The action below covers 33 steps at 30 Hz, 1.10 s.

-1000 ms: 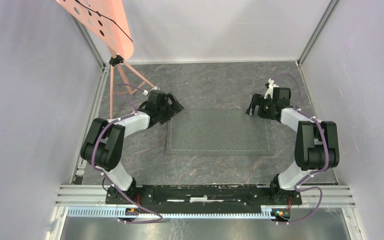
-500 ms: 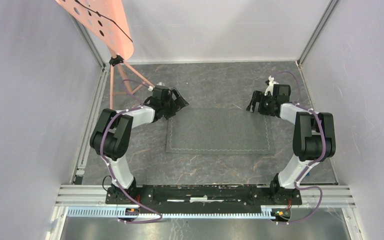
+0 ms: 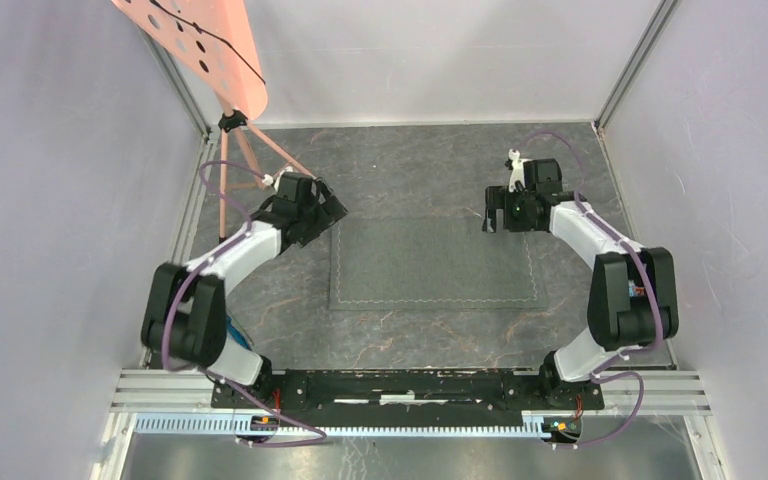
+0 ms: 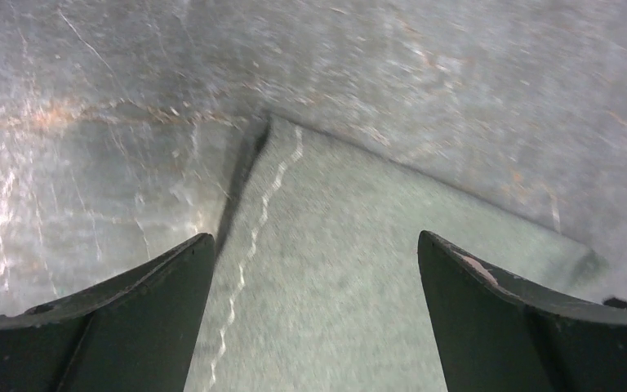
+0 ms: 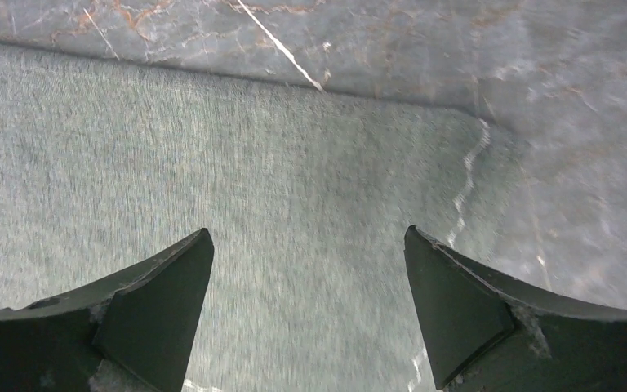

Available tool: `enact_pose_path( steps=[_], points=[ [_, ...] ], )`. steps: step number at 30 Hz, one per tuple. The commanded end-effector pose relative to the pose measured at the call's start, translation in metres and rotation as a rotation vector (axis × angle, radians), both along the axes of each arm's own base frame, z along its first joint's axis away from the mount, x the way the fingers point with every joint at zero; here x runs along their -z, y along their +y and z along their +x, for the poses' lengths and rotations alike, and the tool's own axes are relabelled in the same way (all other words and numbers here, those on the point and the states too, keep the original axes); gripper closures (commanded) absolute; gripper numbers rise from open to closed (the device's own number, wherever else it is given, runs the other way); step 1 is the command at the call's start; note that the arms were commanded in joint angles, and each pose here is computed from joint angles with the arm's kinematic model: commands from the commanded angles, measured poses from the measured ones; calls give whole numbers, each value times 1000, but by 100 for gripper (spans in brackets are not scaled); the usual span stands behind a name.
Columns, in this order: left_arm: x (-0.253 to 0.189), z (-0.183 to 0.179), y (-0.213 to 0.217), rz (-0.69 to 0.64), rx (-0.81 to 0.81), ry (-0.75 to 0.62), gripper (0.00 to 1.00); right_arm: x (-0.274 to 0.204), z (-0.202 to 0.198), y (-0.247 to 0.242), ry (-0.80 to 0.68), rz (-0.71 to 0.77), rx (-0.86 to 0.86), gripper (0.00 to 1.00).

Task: Fold the napkin into a case and place the utensils inside
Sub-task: Pick up the rectangle-folded napkin from the center of the board.

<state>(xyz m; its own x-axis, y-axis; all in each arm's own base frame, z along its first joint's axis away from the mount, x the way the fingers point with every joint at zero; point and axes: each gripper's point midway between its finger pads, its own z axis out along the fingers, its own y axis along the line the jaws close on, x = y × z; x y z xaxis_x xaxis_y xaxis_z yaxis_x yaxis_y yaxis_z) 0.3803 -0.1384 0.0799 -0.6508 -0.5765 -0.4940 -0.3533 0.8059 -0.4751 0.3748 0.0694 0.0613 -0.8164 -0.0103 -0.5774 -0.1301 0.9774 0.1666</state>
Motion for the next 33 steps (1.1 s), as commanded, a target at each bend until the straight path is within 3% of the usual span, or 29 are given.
enact_pose_path(
  steps=[1, 6, 17, 22, 33],
  points=[
    [-40, -34, -14, -57, 152, -62, 0, -24, -29, -30, 112, -96, 25, 7],
    [-60, -78, -50, -222, 375, -79, 0, -10, -51, -65, 181, -68, 117, 7],
    [-112, -163, -78, -384, 692, -161, 0, 16, -62, -82, 350, -64, 58, 27],
    [-118, -181, -73, -374, 733, -175, 0, 25, -60, -79, 362, -47, 55, 36],
    [-122, -185, -75, -386, 763, -182, 0, 44, -60, -74, 360, -115, 98, 35]
  ],
)
